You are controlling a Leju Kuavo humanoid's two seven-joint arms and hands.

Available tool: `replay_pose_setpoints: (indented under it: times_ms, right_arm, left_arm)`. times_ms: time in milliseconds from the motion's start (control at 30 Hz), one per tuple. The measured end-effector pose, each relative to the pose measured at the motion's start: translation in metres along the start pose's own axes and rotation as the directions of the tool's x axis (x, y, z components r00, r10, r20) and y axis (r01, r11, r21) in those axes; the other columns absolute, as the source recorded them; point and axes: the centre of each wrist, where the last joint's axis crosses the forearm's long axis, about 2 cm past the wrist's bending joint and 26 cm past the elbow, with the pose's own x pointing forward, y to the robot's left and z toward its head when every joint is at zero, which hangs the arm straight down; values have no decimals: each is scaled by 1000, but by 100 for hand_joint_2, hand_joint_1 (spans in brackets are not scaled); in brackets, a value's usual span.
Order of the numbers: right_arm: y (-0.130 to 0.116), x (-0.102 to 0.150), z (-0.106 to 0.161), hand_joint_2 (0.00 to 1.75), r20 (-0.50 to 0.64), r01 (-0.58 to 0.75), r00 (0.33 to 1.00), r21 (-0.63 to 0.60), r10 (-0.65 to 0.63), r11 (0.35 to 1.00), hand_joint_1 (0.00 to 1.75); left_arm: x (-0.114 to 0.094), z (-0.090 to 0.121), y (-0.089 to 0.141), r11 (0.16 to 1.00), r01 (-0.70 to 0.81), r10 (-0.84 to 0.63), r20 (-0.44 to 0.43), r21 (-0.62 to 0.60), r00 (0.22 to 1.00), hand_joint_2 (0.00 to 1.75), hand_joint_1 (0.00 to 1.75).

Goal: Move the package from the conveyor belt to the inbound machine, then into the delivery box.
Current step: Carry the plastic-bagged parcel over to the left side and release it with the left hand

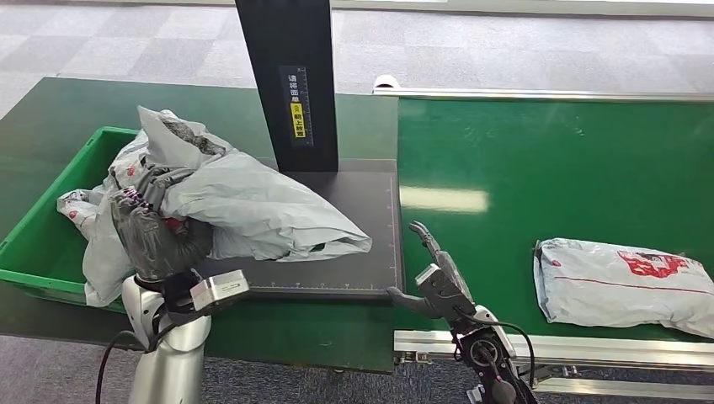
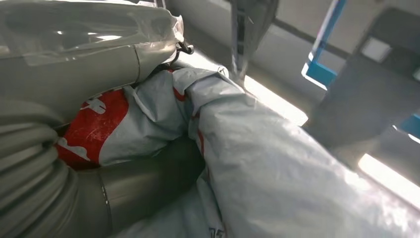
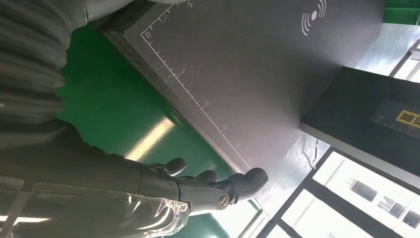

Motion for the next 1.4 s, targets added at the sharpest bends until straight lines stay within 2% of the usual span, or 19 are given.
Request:
replay_pose_setpoints:
  times_ms: [33,300,433,600,867,1000,1400]
  right_arm:
    - [1,-1,1,175,-2,-1,1000,-1,1,1000,0]
    - [6,-6,11,175,-20,-2,1000,-5,2,1000,0]
    - [6,-7,12,175,-23,-3,1000,-4,2,1000,0]
    - [6,-7,12,175,-23,-3,1000,-4,2,1000,0]
    - [5,-7,11,175,-18,-4,1000,-5,3,1000,0]
    - [4,-6,10,175,-8,-6,1000,-5,6,1000,0]
    - [-1,-2,-3,175,15,-15,1000,1,15,1000,0]
  left_arm:
    - [-4,-4,4,1000,13,-13,-6,23,1000,0,175]
    - [-37,-28,43,969,130,-116,-80,208,990,0,175]
    - [-44,-35,60,944,153,-125,-113,292,986,0,175]
    - [-49,-40,72,924,196,-166,-119,328,979,0,175]
    - [-56,-44,79,906,237,-201,-137,351,970,0,175]
    - [-58,-47,82,897,241,-200,-144,372,969,175,175]
    - [-49,-61,100,841,177,-126,-132,512,983,175,175]
